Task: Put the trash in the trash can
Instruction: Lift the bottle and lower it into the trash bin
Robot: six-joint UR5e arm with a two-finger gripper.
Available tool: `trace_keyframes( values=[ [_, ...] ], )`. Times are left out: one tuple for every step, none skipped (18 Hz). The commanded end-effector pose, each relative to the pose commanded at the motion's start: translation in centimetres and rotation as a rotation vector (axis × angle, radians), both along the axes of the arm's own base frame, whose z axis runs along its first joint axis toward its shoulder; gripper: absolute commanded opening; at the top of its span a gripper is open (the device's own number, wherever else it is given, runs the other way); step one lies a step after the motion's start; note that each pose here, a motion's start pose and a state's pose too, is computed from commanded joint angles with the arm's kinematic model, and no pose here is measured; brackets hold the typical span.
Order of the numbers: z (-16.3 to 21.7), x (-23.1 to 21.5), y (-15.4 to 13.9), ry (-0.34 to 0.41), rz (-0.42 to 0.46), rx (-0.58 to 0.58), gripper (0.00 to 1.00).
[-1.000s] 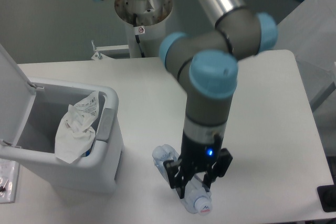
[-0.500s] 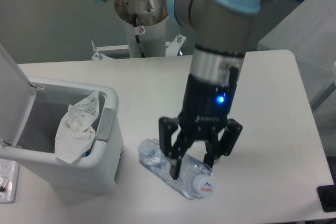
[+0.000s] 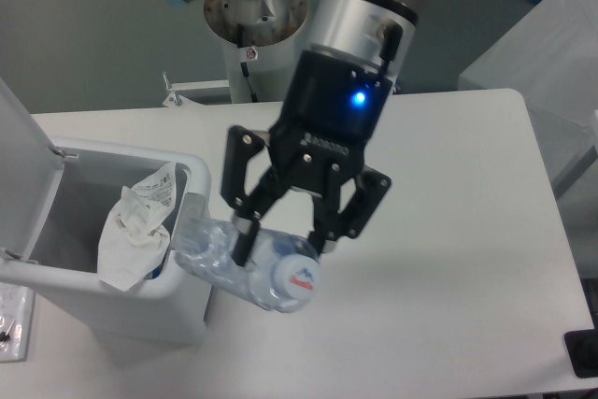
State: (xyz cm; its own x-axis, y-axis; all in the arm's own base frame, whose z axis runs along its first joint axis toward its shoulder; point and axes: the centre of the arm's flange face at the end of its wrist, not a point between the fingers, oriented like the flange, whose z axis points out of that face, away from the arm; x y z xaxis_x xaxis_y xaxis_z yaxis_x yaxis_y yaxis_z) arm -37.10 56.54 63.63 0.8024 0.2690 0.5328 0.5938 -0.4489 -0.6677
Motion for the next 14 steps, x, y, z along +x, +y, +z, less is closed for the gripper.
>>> trace_keyframes(
  values=[
    [-0.1, 0.8, 0.1, -0.005, -0.009, -0.004, 0.62],
    [-0.8, 1.8, 0.7, -0.013, -0.024, -0.013, 0.62],
    [-1.0, 3.1, 0.8, -0.015, -0.04, -0.019, 0.62],
    [-1.6, 3.7, 0.8, -0.019, -0.044, -0.03, 0.62],
    [-2.0, 4.0, 0.5, -0.02, -0.047, -0.037, 0.62],
    [-2.4, 4.1, 0.5, -0.02, -0.051, -0.041, 0.62],
    [-2.6, 4.1, 0.6, -0.021, -0.054, -0.044, 0.62],
    [-3.4, 4.3, 0.7, -0.03, -0.058, -0.055, 0.62],
    [-3.6, 4.5, 0.5, -0.028, -0.061, -0.057, 0.62],
    [-4.3, 4.6, 0.5, -0.031, -0.067, -0.064, 0.62],
    [-4.8, 4.8, 0.5, -0.031, -0.075, -0.071, 0.62],
    [-5.3, 4.9, 0.5, -0.031, -0.08, -0.077, 0.62],
    [-5.9, 5.2, 0.7, -0.036, -0.088, -0.084, 0.62],
    [-6.3, 5.6, 0.9, -0.04, -0.095, -0.088, 0.62]
  ],
)
